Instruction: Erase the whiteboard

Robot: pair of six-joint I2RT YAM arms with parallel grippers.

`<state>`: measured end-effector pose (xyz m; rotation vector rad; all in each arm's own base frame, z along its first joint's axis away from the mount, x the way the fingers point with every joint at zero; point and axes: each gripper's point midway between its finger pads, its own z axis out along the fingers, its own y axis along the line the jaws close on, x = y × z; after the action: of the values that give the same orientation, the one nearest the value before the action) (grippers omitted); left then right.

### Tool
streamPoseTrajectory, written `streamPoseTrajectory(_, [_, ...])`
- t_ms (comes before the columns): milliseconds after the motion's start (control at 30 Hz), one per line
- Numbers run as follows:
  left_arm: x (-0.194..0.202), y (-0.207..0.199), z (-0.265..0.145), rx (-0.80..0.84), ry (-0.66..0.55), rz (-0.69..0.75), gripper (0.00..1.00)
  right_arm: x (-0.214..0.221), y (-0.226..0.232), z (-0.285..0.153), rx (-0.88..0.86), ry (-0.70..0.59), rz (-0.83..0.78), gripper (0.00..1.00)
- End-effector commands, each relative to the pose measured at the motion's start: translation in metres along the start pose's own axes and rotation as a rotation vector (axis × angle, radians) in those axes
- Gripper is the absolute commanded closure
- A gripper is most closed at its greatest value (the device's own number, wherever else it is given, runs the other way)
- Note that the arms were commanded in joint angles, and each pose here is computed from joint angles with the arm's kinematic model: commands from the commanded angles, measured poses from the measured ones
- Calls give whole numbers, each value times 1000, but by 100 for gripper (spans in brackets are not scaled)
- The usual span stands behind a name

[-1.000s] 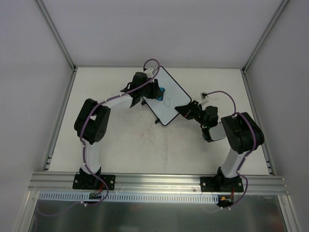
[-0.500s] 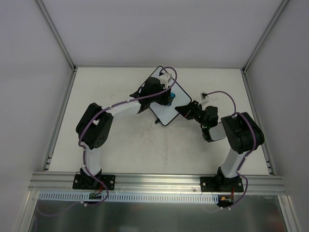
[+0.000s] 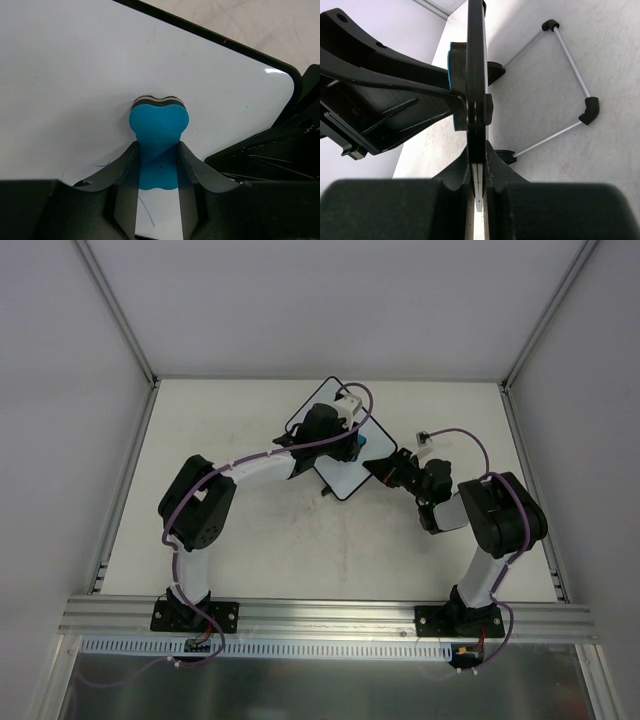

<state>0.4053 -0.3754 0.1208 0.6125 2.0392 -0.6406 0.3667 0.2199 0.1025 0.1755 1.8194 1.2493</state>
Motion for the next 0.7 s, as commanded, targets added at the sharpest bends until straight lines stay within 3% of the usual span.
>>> streamPoseTrajectory(0, [62, -7, 4, 50, 188, -98, 97, -14, 36, 6, -142, -41, -65, 100])
streamPoseTrajectory(400, [90, 56, 1, -7, 218, -473, 96, -14, 36, 6, -143, -39, -62, 100])
streamPoseTrajectory(667, [104, 94, -10, -133, 176, -627, 98, -14, 36, 6, -143, -39, -59, 100])
